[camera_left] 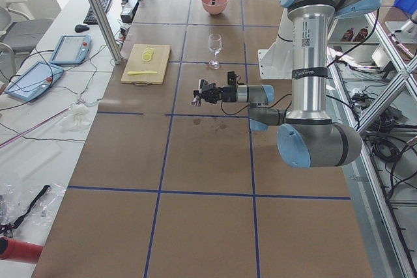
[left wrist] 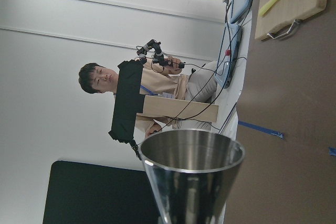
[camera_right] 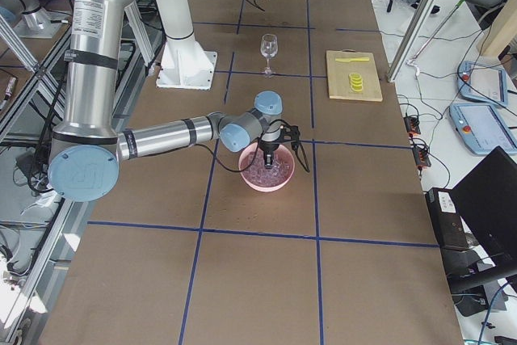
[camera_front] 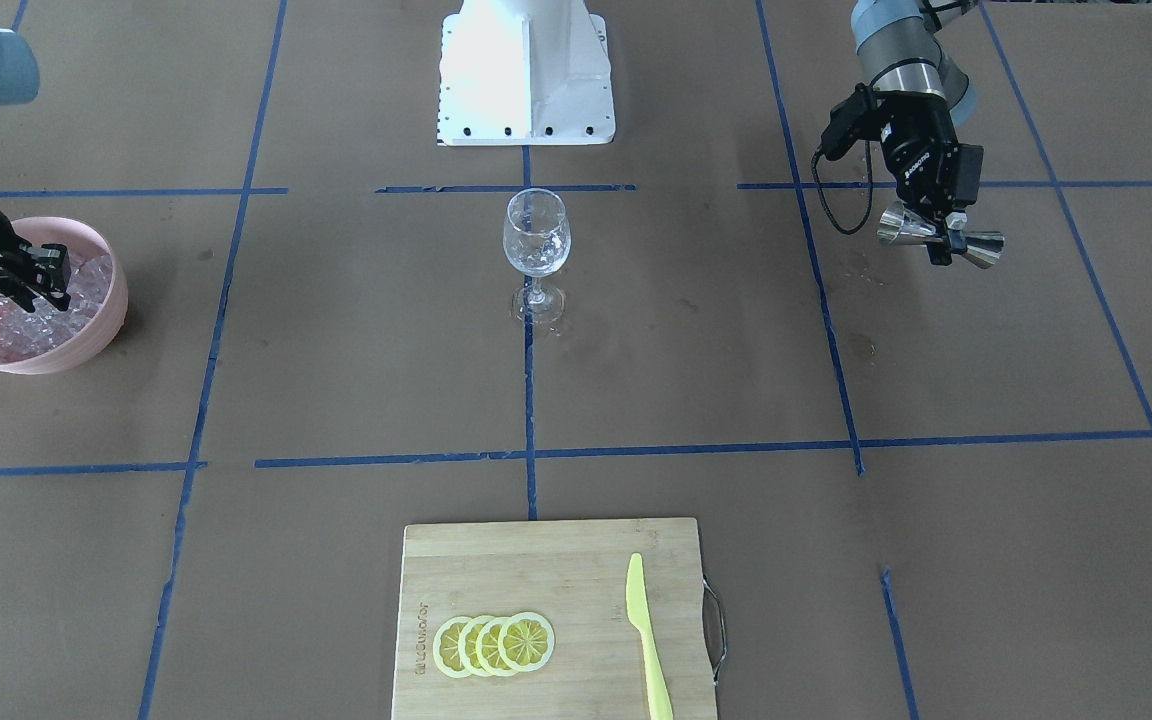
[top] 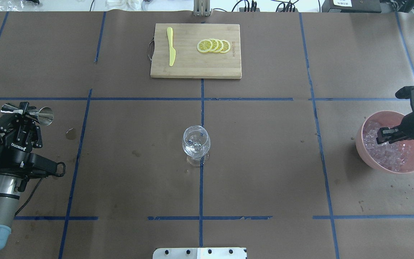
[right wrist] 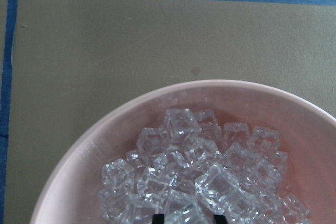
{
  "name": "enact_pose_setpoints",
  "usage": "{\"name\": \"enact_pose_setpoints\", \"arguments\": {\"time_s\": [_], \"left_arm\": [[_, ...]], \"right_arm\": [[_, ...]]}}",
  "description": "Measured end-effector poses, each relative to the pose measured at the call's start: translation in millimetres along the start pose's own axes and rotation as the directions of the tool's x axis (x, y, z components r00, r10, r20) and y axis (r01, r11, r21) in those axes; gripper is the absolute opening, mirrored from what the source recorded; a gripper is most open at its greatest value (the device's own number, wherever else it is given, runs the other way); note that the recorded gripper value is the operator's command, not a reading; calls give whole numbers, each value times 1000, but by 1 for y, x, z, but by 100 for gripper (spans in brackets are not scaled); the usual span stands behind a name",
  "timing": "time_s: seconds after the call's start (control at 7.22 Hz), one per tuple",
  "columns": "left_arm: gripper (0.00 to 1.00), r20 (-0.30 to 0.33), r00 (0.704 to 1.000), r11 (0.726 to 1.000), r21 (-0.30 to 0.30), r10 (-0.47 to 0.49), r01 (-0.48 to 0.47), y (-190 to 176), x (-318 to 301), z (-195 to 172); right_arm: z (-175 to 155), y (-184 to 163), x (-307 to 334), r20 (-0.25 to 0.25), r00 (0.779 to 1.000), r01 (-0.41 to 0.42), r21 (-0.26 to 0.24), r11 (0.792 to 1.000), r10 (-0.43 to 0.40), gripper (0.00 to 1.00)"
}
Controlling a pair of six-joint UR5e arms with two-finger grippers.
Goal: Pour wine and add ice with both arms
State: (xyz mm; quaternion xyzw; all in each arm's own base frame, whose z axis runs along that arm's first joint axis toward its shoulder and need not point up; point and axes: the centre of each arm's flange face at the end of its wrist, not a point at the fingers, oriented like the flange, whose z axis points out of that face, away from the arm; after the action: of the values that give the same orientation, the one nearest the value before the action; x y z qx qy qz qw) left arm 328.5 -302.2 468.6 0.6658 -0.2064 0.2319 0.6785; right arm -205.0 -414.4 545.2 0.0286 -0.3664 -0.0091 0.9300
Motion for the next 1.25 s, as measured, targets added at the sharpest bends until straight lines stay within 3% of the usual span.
{"name": "enact_pose_setpoints", "arguments": {"time_s": [0.42, 0.83, 1.11, 1.25], "left_arm": [[0, -4, 1000, 1000, 7, -22, 22, -3, 0, 0], [0, -36, 988, 988, 41, -151, 152, 3, 4, -1], [0, -89, 947, 948, 47, -308, 313, 10, 16, -1], [0, -121, 913, 916, 51, -389, 397, 10, 18, -2]], "right_arm": [[-13, 0, -8, 20, 999, 30, 17, 999, -30, 0], [-32, -4, -11, 45, 999, 26, 42, 999, -28, 0], [-36, -5, -12, 51, 998, 25, 49, 998, -28, 0], [-38, -6, -11, 52, 998, 24, 52, 998, -26, 0]]}}
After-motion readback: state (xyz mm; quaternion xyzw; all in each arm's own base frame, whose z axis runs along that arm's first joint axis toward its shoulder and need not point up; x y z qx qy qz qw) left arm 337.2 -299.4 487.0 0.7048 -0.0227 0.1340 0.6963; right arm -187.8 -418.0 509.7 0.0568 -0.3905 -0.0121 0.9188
